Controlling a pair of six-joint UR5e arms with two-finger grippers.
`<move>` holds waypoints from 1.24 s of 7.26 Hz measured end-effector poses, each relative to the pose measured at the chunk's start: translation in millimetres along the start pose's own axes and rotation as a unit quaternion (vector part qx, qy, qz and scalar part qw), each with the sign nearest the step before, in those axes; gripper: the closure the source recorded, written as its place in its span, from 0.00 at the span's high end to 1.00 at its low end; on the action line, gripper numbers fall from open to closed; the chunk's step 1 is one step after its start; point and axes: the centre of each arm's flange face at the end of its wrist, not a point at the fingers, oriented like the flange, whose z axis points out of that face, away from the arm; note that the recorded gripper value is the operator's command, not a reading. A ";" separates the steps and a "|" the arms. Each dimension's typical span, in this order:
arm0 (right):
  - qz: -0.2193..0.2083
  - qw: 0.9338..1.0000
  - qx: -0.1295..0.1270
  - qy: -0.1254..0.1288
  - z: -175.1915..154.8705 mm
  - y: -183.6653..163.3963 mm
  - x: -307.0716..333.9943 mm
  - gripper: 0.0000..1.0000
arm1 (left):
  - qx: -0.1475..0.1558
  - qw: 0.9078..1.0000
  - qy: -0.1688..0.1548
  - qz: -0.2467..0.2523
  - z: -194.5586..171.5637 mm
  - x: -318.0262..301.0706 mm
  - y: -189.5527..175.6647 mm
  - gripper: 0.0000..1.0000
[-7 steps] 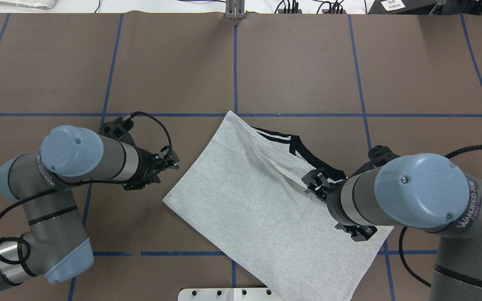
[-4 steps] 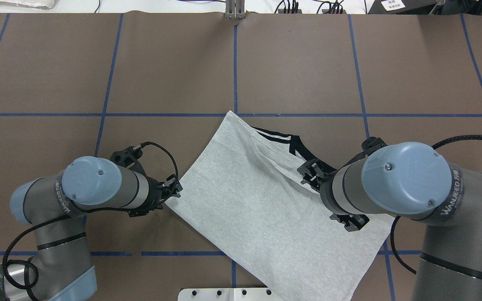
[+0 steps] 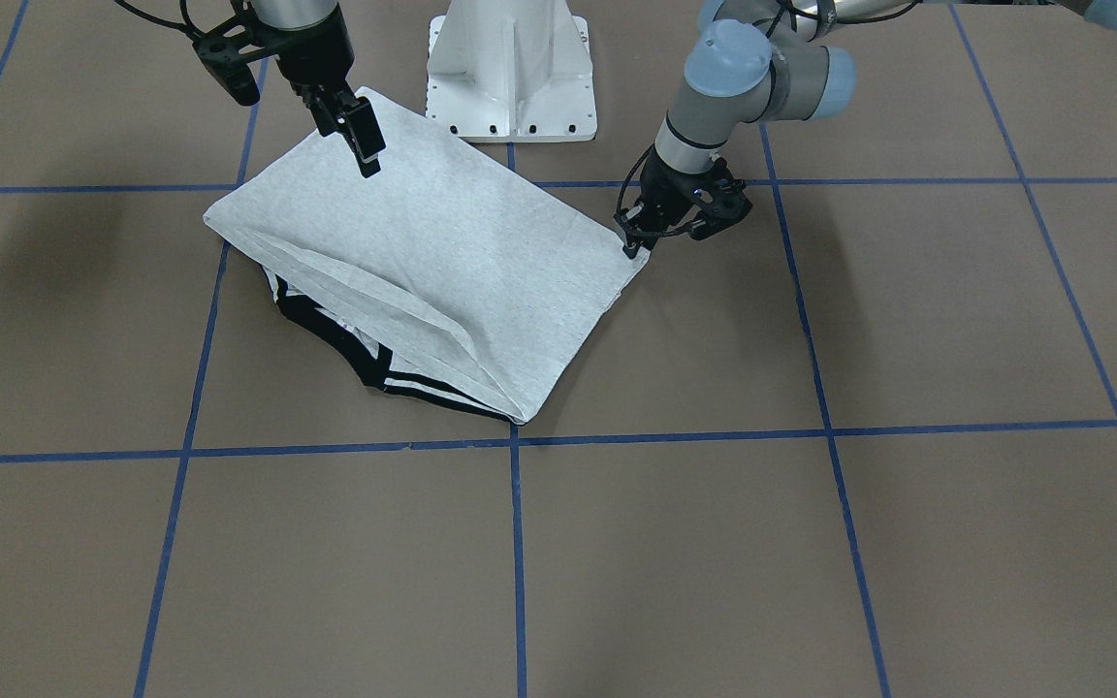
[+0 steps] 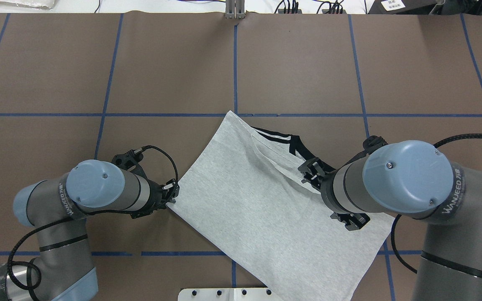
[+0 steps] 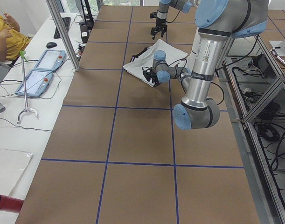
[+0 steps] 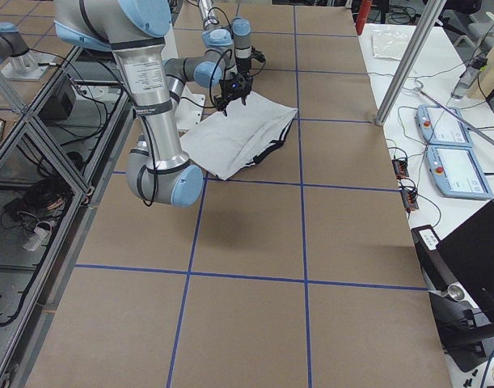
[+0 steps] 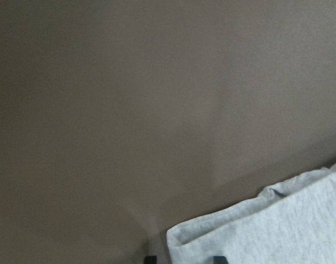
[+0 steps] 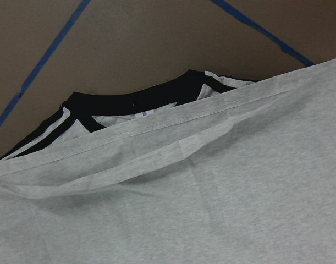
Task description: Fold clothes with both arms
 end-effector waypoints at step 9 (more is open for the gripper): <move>0.003 1.000 -0.003 0.000 -1.1 3.3 0.8 1.00 | 0.158 0.981 0.056 0.095 -22.0 128.2 -265.6 0.00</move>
